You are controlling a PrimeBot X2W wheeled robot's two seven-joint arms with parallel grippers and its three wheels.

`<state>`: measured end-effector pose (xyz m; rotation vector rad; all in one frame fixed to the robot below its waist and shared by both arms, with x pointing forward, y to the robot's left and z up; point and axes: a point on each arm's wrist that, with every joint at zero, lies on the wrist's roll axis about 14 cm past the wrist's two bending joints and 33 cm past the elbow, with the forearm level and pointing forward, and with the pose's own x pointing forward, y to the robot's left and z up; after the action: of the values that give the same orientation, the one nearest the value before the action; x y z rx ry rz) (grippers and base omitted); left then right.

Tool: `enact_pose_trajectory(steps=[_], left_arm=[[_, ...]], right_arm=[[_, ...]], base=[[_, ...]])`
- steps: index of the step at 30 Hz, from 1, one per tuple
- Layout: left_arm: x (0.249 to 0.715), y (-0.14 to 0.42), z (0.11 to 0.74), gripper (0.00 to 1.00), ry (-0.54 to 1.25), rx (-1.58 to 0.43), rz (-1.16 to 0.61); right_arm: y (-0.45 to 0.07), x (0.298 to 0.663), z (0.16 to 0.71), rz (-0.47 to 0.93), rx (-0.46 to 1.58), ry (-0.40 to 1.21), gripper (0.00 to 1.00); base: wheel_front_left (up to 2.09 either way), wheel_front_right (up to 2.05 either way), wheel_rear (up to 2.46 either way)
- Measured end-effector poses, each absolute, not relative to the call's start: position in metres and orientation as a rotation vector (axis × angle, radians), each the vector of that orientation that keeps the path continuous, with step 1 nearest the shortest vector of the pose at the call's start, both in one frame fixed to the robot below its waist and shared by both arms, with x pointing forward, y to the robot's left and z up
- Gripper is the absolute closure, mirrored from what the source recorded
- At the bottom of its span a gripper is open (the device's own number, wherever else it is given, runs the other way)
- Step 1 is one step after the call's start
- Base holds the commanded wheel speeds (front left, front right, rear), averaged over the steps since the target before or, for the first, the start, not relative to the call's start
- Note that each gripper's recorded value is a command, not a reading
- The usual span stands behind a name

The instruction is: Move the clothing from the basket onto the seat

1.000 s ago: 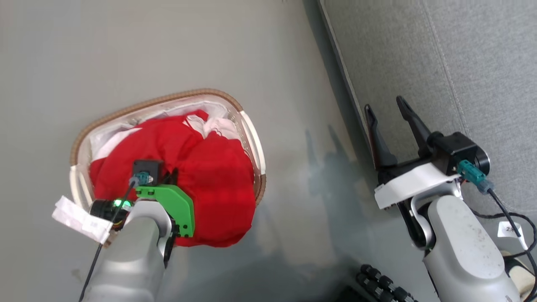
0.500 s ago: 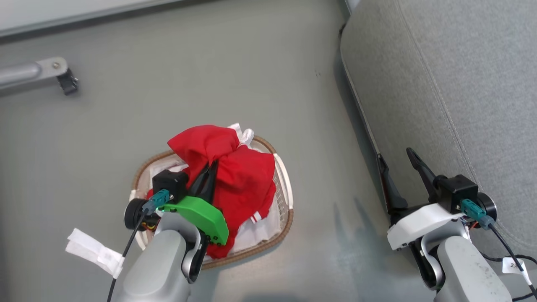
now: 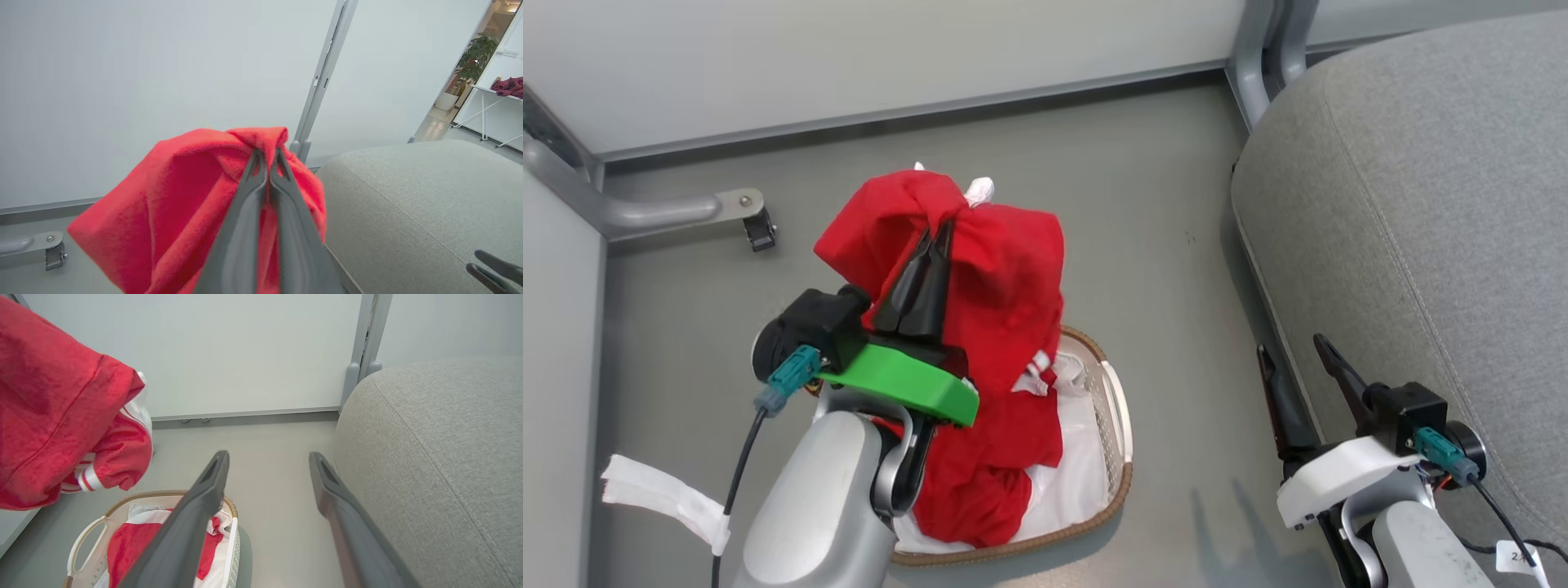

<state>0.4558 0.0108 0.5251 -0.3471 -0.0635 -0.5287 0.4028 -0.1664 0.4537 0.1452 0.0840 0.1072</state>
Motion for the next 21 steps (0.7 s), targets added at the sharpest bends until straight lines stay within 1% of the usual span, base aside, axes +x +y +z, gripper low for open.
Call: enact_pose_trajectory(steps=[11,15,21], left_arm=[[0.441,0.013,0.629,1.00,-0.363,-0.371,-0.581],[0.436,0.011,0.643,1.00,-0.401,-0.372,-0.596],[0.436,0.008,0.638,1.00,-0.385,-0.372,-0.603]], right_arm=[[-0.160,0.395,0.463,0.122,0.152,0.060,0.00],[-0.158,0.390,0.459,0.123,0.155,0.074,0.00],[-0.154,0.390,0.459,0.137,0.154,0.074,0.00]], base=[[0.00,0.00,0.00],[0.00,0.00,0.00],[0.00,0.00,0.00]])
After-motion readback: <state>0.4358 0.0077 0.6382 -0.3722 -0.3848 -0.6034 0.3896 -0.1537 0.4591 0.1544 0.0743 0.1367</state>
